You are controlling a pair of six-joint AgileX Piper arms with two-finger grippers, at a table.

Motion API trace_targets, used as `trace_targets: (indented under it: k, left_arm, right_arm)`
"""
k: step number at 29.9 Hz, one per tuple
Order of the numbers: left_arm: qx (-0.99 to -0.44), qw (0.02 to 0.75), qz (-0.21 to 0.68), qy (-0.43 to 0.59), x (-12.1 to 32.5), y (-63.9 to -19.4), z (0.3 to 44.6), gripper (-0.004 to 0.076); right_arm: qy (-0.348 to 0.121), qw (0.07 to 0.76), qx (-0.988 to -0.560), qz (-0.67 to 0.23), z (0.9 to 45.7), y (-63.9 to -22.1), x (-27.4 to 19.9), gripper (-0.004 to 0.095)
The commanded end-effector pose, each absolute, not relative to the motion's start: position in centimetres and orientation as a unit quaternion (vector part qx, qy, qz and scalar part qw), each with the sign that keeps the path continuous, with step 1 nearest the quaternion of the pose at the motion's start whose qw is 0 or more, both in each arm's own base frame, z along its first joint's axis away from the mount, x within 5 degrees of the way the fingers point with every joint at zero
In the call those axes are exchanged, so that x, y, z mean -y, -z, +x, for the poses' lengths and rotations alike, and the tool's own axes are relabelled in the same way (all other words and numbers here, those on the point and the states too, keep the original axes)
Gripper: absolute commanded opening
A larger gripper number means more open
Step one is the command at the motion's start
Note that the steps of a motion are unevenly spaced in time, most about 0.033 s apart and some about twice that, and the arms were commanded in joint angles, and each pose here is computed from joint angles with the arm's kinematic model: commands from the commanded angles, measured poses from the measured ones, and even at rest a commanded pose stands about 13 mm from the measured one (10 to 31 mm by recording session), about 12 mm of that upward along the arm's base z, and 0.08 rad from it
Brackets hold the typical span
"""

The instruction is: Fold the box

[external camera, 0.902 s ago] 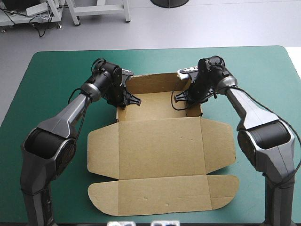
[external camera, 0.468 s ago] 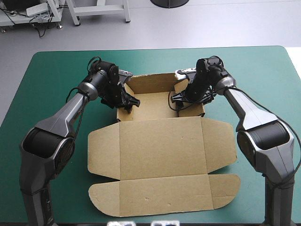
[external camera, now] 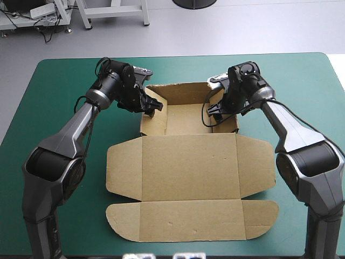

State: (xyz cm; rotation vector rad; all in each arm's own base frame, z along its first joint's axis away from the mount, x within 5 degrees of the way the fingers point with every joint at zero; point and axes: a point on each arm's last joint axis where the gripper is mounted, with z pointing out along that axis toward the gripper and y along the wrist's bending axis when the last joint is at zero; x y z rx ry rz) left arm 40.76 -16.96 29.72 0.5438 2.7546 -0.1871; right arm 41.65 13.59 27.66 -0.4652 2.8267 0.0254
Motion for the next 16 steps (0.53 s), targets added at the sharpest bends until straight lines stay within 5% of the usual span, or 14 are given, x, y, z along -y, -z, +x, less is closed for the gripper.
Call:
trace_targets:
  k: [1, 16]
  left_arm:
    - [-0.960, 0.189, 0.193, 0.077, 16.6, -33.6, 39.5, 0.0520]
    - [-0.943, 0.268, 0.193, 0.030, 14.4, -39.4, 36.8, 0.0519]
  right_arm:
    - [-0.020, 0.201, -0.968, -0.152, 40.2, -33.4, -12.6, 0.0807]
    - [-0.058, 0.290, -0.943, -0.152, 37.9, -40.1, -12.3, 0.0807]
